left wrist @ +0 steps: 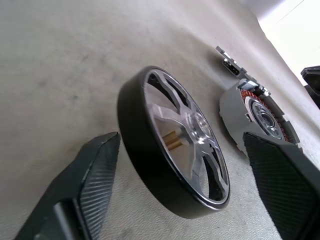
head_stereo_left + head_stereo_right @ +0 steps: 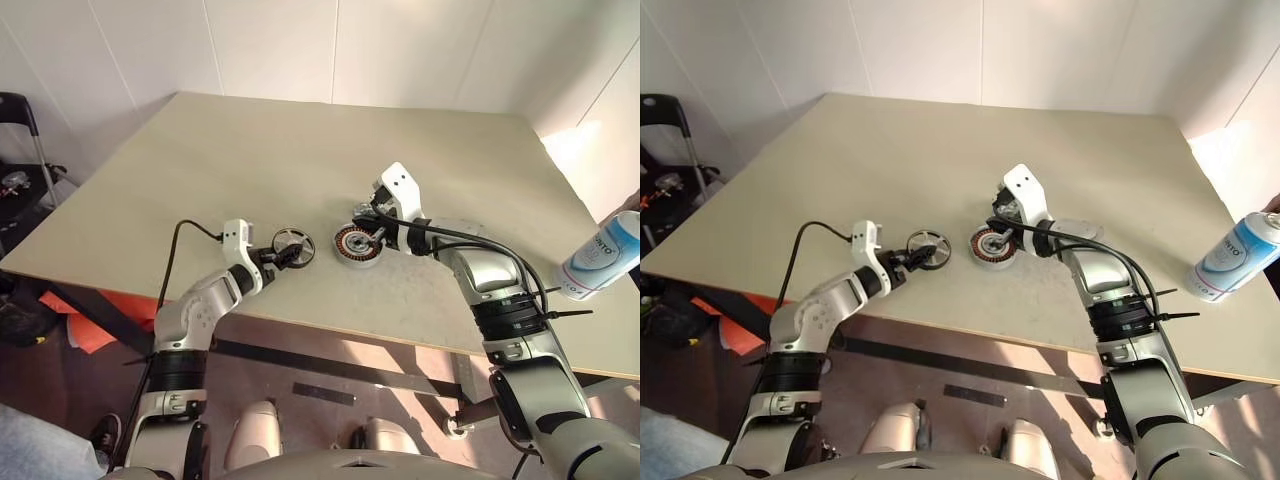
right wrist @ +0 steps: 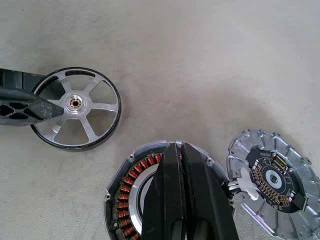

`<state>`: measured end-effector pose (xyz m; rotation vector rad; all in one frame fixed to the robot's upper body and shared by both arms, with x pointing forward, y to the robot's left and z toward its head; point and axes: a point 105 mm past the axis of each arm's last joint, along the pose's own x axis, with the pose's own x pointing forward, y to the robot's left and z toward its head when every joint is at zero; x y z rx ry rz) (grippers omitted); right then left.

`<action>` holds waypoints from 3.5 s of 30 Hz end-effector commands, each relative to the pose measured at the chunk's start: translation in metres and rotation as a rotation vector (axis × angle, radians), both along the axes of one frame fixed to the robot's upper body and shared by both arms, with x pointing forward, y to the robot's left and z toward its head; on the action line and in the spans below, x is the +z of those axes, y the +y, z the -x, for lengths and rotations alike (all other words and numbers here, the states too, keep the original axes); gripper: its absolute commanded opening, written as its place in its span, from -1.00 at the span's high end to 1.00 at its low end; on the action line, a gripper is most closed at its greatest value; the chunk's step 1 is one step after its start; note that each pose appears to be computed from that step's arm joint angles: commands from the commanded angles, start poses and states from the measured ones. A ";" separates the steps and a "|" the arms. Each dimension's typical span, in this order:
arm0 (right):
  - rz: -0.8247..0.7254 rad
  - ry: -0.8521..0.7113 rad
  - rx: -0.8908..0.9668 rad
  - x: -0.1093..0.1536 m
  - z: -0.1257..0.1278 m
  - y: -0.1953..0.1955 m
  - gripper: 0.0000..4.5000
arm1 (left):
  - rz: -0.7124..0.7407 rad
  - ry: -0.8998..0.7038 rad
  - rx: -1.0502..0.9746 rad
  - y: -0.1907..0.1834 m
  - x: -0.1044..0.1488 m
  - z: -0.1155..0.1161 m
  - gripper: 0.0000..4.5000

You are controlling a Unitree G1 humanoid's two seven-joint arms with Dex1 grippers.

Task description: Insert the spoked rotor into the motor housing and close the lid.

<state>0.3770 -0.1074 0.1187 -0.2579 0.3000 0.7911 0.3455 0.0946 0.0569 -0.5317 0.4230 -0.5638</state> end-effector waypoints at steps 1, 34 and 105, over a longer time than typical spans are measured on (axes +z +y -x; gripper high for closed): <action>-0.013 -0.077 -0.006 0.022 -0.005 0.001 1.00 | 0.043 -0.004 -0.046 -0.011 0.007 0.000 -0.30; 0.023 -0.081 -0.250 0.029 -0.034 -0.050 1.00 | 0.164 0.139 -0.005 -0.004 0.002 -0.017 0.82; 0.048 0.025 0.001 -0.011 0.004 0.000 1.00 | 0.390 0.035 0.027 0.002 0.040 -0.021 0.82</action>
